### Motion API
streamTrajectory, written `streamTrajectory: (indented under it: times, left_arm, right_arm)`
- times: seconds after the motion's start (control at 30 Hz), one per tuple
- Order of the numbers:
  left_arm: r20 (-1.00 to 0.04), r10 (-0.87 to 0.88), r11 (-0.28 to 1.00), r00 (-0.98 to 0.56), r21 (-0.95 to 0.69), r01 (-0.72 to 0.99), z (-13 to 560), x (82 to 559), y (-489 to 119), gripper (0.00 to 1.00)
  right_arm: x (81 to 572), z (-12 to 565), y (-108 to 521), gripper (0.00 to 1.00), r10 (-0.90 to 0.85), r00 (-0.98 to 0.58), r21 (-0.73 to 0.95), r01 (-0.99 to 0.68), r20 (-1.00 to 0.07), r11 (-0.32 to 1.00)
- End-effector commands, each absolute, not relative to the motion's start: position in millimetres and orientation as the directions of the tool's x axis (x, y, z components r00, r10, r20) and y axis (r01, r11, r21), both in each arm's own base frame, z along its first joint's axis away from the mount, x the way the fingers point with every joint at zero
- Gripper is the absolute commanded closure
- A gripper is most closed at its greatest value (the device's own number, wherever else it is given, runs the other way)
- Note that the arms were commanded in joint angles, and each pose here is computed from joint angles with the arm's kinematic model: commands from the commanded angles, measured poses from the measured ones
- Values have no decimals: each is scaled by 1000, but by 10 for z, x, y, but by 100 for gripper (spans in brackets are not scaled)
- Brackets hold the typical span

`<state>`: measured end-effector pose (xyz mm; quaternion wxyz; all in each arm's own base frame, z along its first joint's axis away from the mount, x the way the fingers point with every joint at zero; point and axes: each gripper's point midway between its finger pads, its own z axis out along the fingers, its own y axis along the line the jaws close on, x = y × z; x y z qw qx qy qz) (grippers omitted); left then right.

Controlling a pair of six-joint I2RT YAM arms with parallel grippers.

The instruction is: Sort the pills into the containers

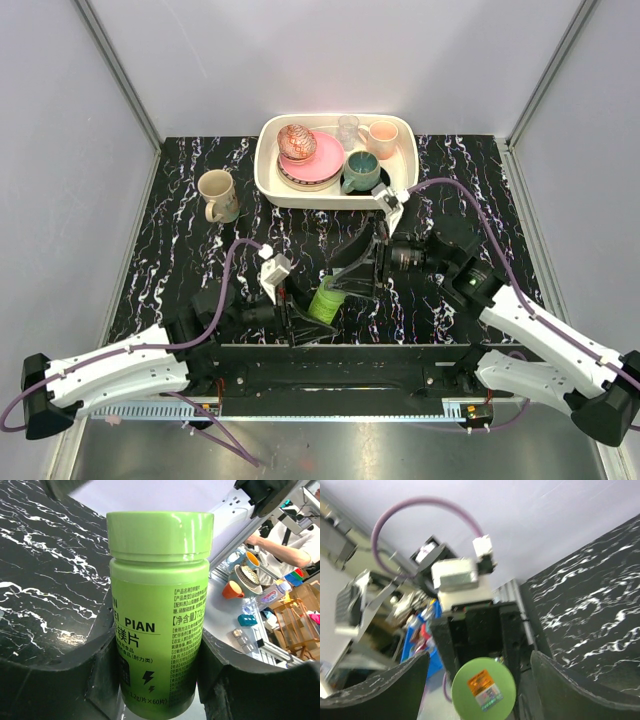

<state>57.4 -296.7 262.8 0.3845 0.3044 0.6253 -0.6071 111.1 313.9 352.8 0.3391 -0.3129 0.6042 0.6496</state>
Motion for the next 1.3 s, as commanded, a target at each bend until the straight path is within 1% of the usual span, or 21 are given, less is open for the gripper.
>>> streamTrajectory:
  times: [0.0,0.03,0.07,0.1,0.13,0.17,0.27,0.37,0.5,0.67,0.93,1.1,1.27]
  left_arm:
    - [-875,-179,97,-450,-471,877,3015,692,-2950,100]
    - [-876,-175,115,-449,-471,874,3008,719,-2946,100]
    - [-876,-185,148,-445,-472,869,3006,777,-2934,100]
    - [-876,-176,173,-449,-477,862,2956,807,-2924,100]
    - [-878,-181,195,-443,-474,859,2967,843,-2911,100]
    - [-878,-194,242,-439,-476,845,2949,933,-2897,100]
    - [-879,-193,335,-437,-477,812,2880,1084,-2861,100]
    - [-881,-183,402,-437,-473,784,2819,1197,-2848,100]
    - [-882,-152,469,-446,-462,753,2701,1303,-2855,100]
    - [-880,-135,490,-456,-459,741,2634,1347,-2895,100]
    - [-880,-157,488,-448,-463,740,2702,1381,-2928,100]
    - [-878,-149,487,-455,-466,739,2685,1389,-2971,100]
    - [-876,-137,489,-463,-466,737,2655,1394,-3000,100]
  right_arm:
    - [1482,3713,3078,12,199,-568,599,-782,-799,171]
    - [1539,3687,3056,12,206,-581,616,-758,-787,214]
    - [1691,3617,3015,13,242,-592,640,-708,-769,299]
    - [1757,3526,2983,13,247,-611,657,-667,-752,351]
    - [1822,3497,2957,13,270,-622,675,-631,-735,383]
    - [1919,3447,2927,13,302,-618,682,-594,-726,426]
    - [2012,3356,2913,13,345,-641,720,-525,-686,455]
    - [2065,3340,2927,13,376,-660,750,-479,-651,457]
    - [2083,3349,2934,8,403,-668,772,-452,-625,447]
    - [2048,3385,2958,6,393,-674,772,-466,-626,431]
    - [2020,3114,3059,6,347,-720,780,-432,-601,453]
    - [2000,3074,3094,6,334,-725,777,-436,-603,455]
    - [1983,3061,3118,10,317,-728,771,-447,-608,453]
